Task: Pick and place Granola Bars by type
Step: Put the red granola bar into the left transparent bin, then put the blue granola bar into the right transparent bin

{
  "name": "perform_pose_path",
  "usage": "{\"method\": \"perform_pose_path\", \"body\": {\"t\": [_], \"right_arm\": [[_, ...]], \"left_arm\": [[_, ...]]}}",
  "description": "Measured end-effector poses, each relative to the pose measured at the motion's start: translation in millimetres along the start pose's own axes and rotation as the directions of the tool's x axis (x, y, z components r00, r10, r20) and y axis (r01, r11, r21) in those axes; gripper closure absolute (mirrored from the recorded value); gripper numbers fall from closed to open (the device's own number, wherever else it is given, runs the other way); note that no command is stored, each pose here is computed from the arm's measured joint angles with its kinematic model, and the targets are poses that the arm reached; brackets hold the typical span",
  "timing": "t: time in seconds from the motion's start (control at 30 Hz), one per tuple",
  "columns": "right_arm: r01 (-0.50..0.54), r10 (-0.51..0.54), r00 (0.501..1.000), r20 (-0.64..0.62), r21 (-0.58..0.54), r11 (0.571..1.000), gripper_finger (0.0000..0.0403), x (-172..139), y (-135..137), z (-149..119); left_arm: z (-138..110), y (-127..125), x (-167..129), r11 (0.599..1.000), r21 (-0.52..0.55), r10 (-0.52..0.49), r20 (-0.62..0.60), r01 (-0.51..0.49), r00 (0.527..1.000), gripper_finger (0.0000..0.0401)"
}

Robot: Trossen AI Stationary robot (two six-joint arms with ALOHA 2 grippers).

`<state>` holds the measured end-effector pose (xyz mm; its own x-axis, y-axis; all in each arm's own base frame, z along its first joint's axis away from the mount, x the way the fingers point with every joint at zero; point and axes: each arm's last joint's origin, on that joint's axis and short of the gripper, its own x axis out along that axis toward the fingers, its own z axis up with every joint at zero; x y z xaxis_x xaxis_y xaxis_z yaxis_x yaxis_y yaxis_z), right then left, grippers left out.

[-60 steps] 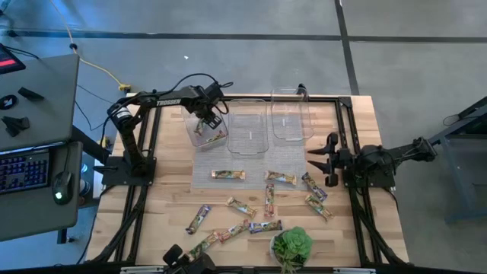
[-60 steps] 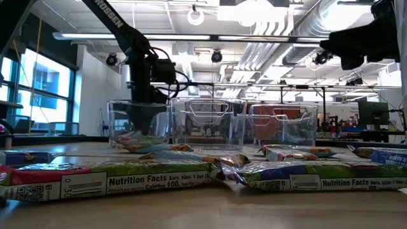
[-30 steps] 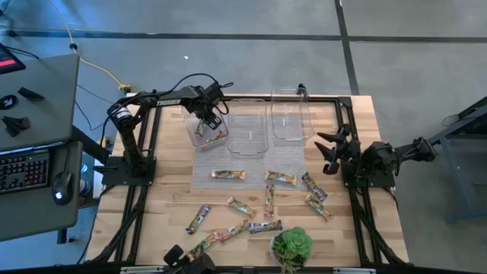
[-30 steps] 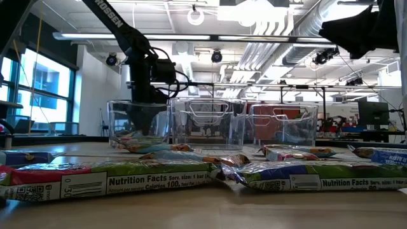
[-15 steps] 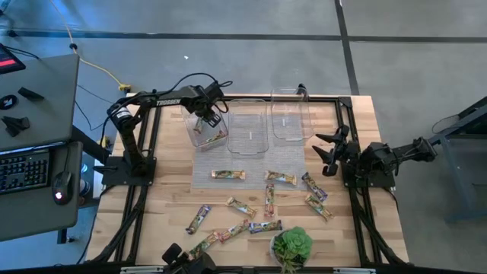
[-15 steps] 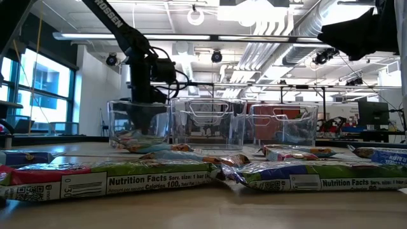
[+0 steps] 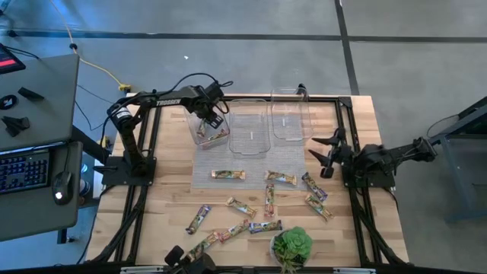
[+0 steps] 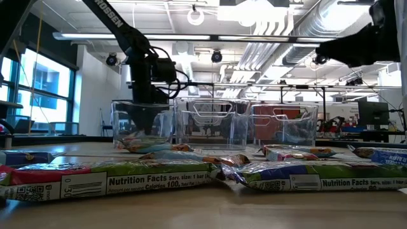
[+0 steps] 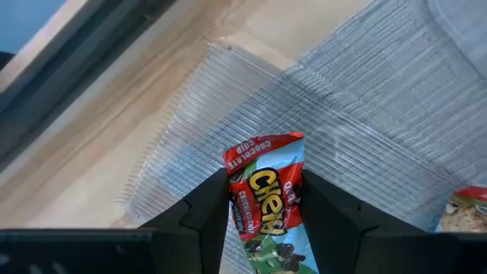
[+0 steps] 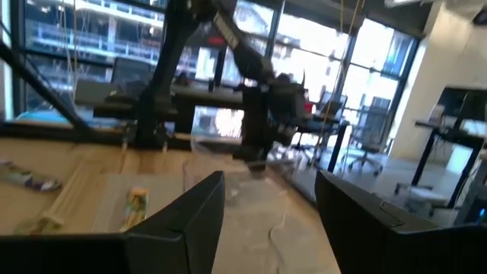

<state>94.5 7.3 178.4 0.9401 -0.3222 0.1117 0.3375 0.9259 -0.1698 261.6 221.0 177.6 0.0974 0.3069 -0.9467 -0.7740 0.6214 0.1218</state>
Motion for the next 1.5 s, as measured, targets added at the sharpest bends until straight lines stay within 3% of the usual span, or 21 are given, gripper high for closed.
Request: {"method": "perform_pose_path", "body": {"t": [0.2,0.3,0.43,0.6,0.83,1.03,1.13,1.27,1.4,1.5], "right_arm": [[-0.009,0.015,0.998,-0.056,0.097,0.995,0.021,-0.1,1.5,-6.2],[-0.045,0.054,0.997,-0.056,0.15,0.988,0.021,0.2,3.0,-6.8],[-0.061,0.068,0.996,-0.056,0.124,0.99,0.021,0.4,3.6,-6.9],[-0.058,0.068,0.996,-0.057,0.164,0.985,0.021,0.4,3.6,-6.9],[0.01,-0.004,0.998,-0.064,0.093,0.996,0.021,0.5,1.4,-6.6],[-0.009,0.019,0.999,-0.033,0.281,0.96,0.021,0.6,1.5,-3.4],[-0.006,0.017,0.999,-0.038,0.268,0.963,0.021,1.0,0.3,2.2],[0.033,-0.024,0.999,-0.04,0.241,0.97,0.021,2.5,-6.8,30.2],[0.037,0.01,0.982,-0.186,0.247,0.968,0.021,8.9,-8.8,56.1],[0.036,0.087,0.908,-0.411,0.282,0.959,0.021,16.2,-4.0,64.4]], "left_arm": [[-2.2,0.6,0.0,1.0,-0.004,0.01,-0.022,-0.01,1.0,0.0244],[-3.2,1.6,0.0,0.999,-0.017,0.038,-0.029,-0.039,0.999,0.0218],[-6.5,2.3,-0.2,0.999,-0.01,0.053,-0.06,-0.053,0.997,0.0177],[-2.3,0.7,-9.7,0.999,-0.041,-0.036,-0.102,0.032,0.994,0.0154],[21.8,4.8,-67.0,0.992,-0.089,-0.103,-0.155,0.09,0.982,0.0153],[40.3,-3.7,-142.3,0.994,-0.011,-0.112,0.076,0.113,0.991,0.0153],[39.0,-8.7,-174.1,0.995,0.037,-0.095,0.183,0.09,0.978,0.0153],[26.3,-14.5,-201.4,0.995,0.076,-0.086,0.249,0.069,0.965,0.0153],[14.1,-18.8,-214.5,0.996,0.084,-0.047,0.262,0.026,0.964,0.0153],[10.7,-22.2,-217.5,0.997,0.071,0.012,0.278,-0.033,0.96,0.0153]]}}
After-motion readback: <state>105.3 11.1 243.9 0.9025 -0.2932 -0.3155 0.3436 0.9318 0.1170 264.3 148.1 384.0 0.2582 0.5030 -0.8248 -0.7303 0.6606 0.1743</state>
